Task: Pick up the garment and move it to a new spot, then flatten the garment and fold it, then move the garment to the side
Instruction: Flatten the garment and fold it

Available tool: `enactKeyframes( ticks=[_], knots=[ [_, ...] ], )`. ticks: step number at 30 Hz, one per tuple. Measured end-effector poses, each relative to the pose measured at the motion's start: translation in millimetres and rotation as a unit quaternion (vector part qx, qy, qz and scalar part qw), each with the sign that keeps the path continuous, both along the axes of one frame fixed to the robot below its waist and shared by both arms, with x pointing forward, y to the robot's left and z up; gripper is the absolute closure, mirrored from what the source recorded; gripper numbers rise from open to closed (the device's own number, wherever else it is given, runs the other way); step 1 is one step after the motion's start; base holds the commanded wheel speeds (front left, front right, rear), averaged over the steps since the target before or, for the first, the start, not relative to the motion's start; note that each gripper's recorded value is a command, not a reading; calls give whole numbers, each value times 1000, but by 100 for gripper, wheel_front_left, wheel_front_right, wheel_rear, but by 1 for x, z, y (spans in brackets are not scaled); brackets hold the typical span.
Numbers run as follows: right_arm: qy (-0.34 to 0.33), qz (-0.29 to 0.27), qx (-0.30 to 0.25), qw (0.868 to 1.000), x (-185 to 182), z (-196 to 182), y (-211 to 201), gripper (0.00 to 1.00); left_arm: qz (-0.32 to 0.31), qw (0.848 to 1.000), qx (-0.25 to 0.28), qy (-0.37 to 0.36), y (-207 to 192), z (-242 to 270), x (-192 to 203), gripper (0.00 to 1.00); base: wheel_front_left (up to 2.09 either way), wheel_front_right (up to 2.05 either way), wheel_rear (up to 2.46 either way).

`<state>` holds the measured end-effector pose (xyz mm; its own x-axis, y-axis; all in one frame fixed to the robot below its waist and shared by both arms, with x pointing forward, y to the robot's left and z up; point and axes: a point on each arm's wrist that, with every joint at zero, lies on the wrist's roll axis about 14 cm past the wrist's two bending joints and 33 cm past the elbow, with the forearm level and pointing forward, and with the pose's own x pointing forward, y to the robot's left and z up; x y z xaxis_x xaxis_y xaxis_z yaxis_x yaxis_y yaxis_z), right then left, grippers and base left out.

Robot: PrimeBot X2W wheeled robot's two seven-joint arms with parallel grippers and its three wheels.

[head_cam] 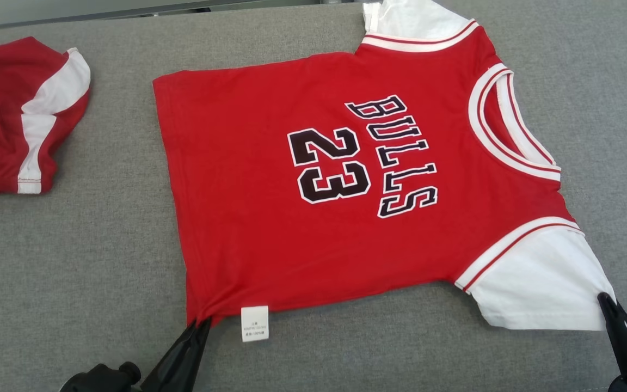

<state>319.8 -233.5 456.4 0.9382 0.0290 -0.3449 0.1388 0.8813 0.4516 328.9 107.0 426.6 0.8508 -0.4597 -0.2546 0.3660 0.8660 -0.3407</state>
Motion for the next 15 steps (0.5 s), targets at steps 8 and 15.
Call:
enactKeyframes(
  ticks=[8, 15],
  knots=[
    [-52, 26, 12, 998, 50, 25, -3, 100, -1, 1000, -6, -6, 1, 20, 27, 100, 0, 0, 0],
    [-70, 68, 9, 995, 121, 34, 4, 100, -13, 1000, -1, -5, 5, 33, 73, 100, 0, 0, 0]
  ],
)
